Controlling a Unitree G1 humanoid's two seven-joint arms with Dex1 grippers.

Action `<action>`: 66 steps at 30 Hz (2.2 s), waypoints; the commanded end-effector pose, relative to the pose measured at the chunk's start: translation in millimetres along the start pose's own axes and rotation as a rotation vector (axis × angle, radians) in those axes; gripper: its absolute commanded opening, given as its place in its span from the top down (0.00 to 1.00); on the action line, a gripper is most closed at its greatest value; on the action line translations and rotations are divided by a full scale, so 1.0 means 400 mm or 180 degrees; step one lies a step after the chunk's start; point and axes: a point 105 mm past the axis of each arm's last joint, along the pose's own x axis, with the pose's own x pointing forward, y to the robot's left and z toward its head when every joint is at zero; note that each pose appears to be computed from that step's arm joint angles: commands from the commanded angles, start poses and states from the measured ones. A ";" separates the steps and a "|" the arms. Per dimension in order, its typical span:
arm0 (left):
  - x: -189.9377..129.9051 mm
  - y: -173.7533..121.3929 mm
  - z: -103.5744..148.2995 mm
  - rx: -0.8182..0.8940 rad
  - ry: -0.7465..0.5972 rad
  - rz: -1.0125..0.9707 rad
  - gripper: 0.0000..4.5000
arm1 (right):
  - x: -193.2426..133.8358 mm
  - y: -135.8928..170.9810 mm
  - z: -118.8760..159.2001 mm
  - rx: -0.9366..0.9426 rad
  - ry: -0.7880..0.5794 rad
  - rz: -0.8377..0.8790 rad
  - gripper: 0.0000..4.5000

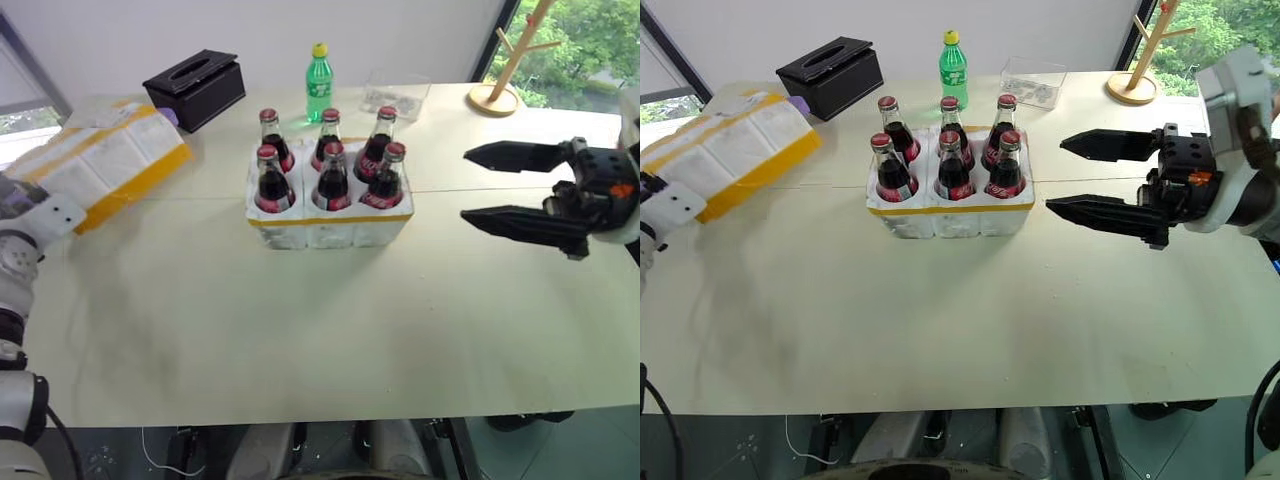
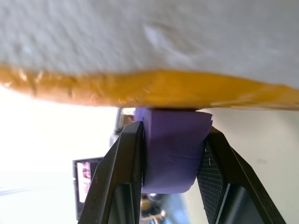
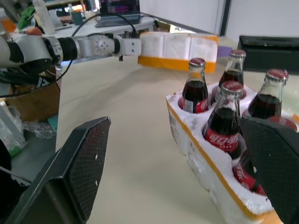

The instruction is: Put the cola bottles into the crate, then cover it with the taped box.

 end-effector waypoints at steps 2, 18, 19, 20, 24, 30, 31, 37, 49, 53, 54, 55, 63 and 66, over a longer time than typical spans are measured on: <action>-0.021 0.157 0.089 -0.0460 -0.0464 0.0329 0.65 | -0.015 -0.011 0.015 -0.0299 0.0077 -0.0148 0.00; -0.221 0.322 0.484 -0.0029 -0.2152 0.0427 0.65 | -0.005 -0.045 -0.006 -0.0367 -0.0051 -0.0231 0.00; -0.221 0.319 0.478 0.0028 -0.2128 0.0432 0.65 | -0.005 -0.045 -0.006 -0.0372 -0.0062 -0.0238 0.00; -0.217 0.315 0.468 0.0063 -0.2084 0.0436 0.65 | -0.006 -0.047 -0.007 -0.0377 -0.0067 -0.0251 0.00; -0.205 0.314 0.433 -0.0021 -0.1936 0.0450 0.65 | -0.008 -0.057 -0.011 -0.0388 -0.0083 -0.0315 0.00; -0.201 0.346 0.414 -0.0074 -0.1847 0.0614 0.65 | -0.005 -0.076 -0.014 -0.0386 -0.0134 -0.0394 0.00; -0.201 0.349 0.414 -0.0073 -0.1849 0.0629 0.65 | -0.004 -0.078 -0.015 -0.0384 -0.0135 -0.0399 0.00; -0.211 0.377 0.413 -0.0142 -0.1870 0.0804 0.65 | 0.003 -0.081 -0.017 -0.0391 -0.0140 -0.0377 0.00; -0.262 0.468 0.452 -0.0378 -0.2144 0.1247 0.65 | 0.010 -0.086 -0.025 -0.0388 -0.0105 -0.0353 0.00; -0.294 0.497 0.480 -0.0622 -0.2468 0.1306 0.65 | 0.007 -0.090 -0.028 -0.0381 -0.0072 -0.0365 0.00; -0.305 0.498 0.490 -0.0694 -0.2607 0.1288 0.65 | 0.005 -0.091 -0.030 -0.0383 -0.0057 -0.0371 0.00; -0.312 0.499 0.497 -0.0737 -0.2699 0.1276 0.65 | 0.004 -0.091 -0.031 -0.0386 -0.0048 -0.0374 0.00; -0.399 0.471 0.573 -0.0860 -0.3677 0.1127 0.65 | -0.010 -0.105 -0.033 -0.0347 -0.0020 -0.0452 0.00; -0.414 0.446 0.601 -0.0826 -0.3878 0.1037 0.65 | -0.012 -0.108 -0.033 -0.0328 -0.0025 -0.0462 0.00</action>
